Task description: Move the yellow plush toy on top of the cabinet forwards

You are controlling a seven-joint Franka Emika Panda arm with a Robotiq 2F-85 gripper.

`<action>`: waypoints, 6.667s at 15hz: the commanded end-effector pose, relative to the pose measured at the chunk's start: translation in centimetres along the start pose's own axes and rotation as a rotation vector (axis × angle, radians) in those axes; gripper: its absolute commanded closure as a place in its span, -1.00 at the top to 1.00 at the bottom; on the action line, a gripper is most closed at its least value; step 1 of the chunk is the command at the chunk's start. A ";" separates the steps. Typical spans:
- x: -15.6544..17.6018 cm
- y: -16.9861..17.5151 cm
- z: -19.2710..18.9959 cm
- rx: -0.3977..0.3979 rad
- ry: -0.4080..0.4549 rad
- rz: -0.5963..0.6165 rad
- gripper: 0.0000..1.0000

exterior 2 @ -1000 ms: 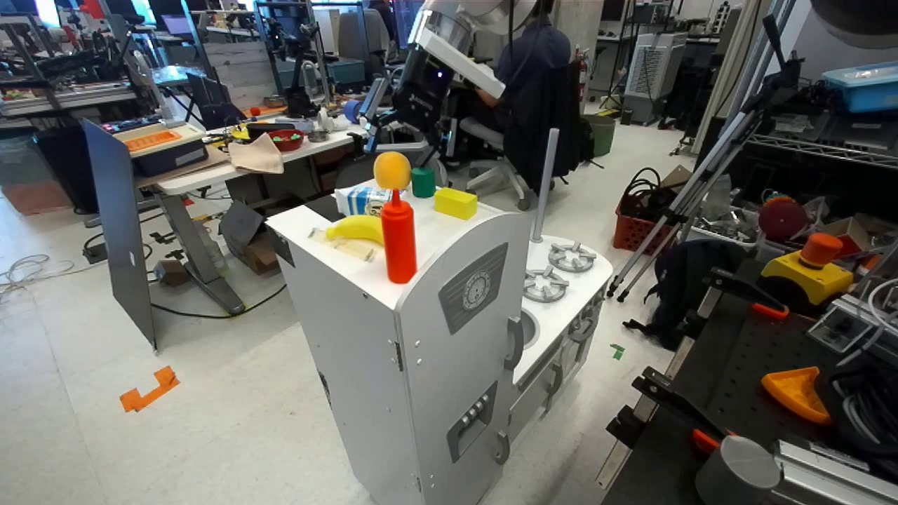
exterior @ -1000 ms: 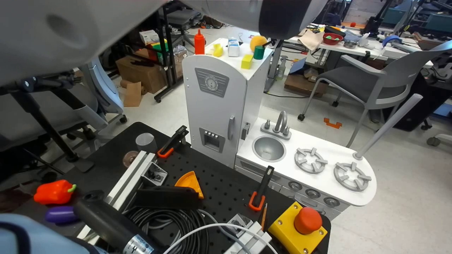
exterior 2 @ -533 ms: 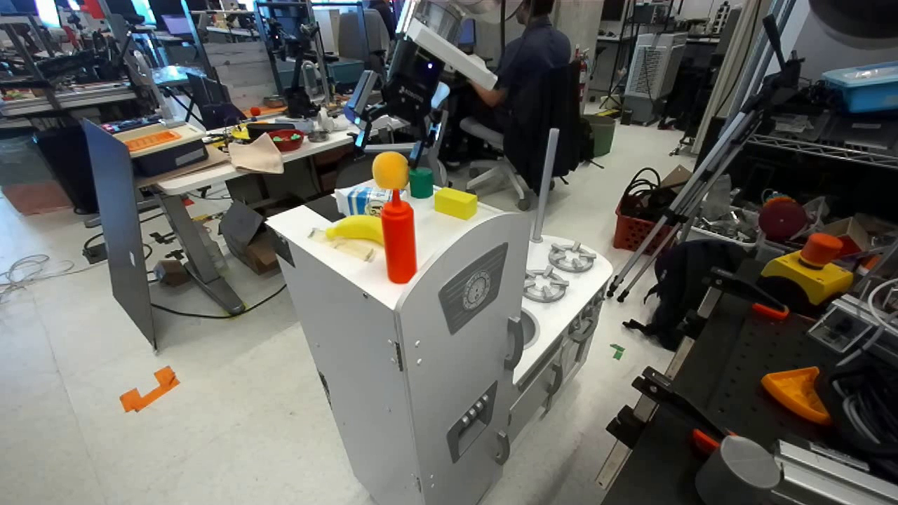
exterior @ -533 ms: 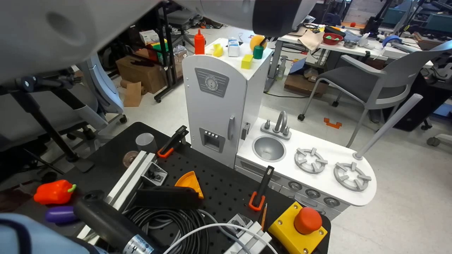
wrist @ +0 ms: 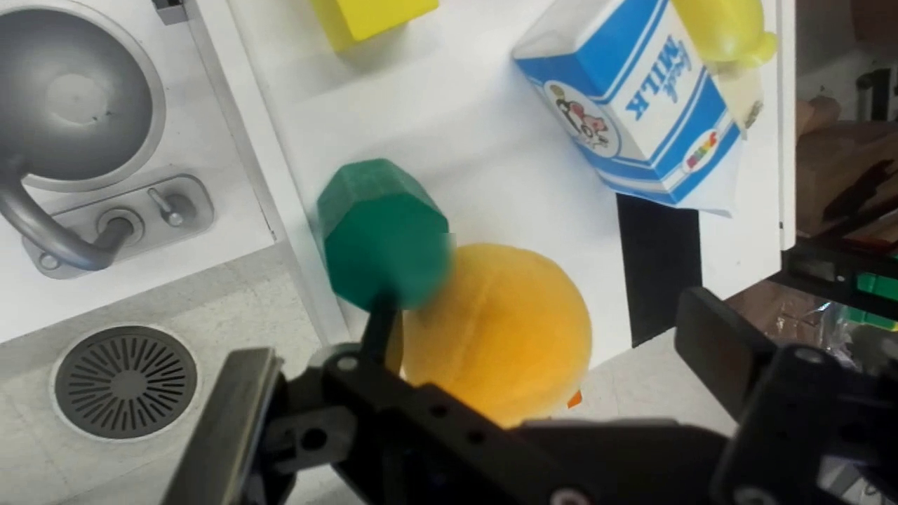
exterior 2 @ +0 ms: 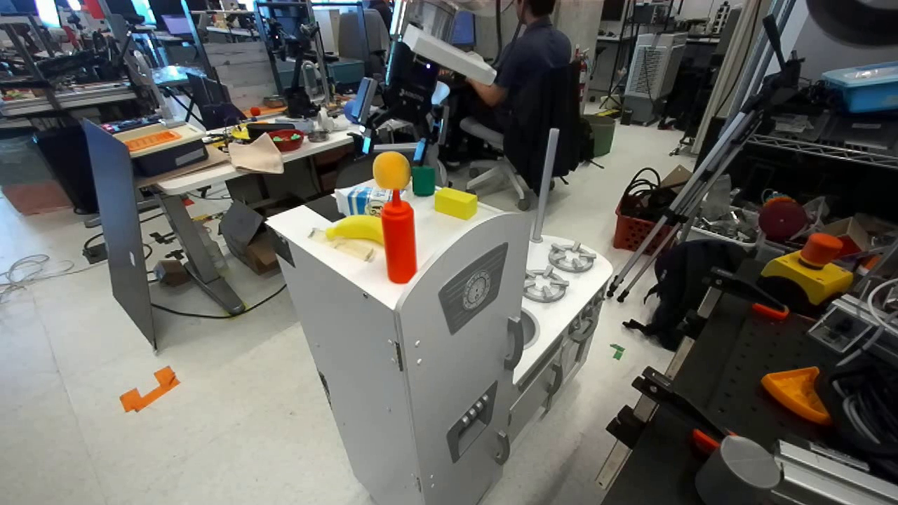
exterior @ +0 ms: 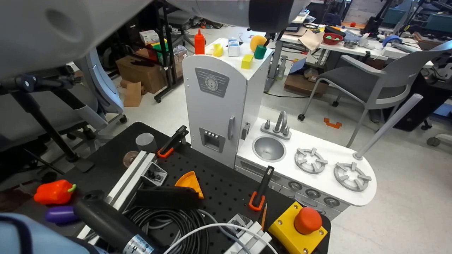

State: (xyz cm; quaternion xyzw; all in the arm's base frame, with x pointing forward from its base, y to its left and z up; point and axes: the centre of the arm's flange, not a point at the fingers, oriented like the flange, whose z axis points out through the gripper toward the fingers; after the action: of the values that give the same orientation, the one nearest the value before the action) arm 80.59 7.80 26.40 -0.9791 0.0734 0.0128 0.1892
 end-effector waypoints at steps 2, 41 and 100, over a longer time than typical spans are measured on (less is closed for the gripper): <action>6.2 -1.1 0.5 -0.069 0.009 0.003 1.00; -4.2 -3.1 -5.0 -0.154 0.151 -0.173 -0.93; -13.6 -2.6 -0.6 -0.344 -0.340 -0.558 1.00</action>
State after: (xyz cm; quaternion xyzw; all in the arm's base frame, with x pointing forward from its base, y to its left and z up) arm 74.82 13.47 27.52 -0.9588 -0.2175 0.1771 0.0454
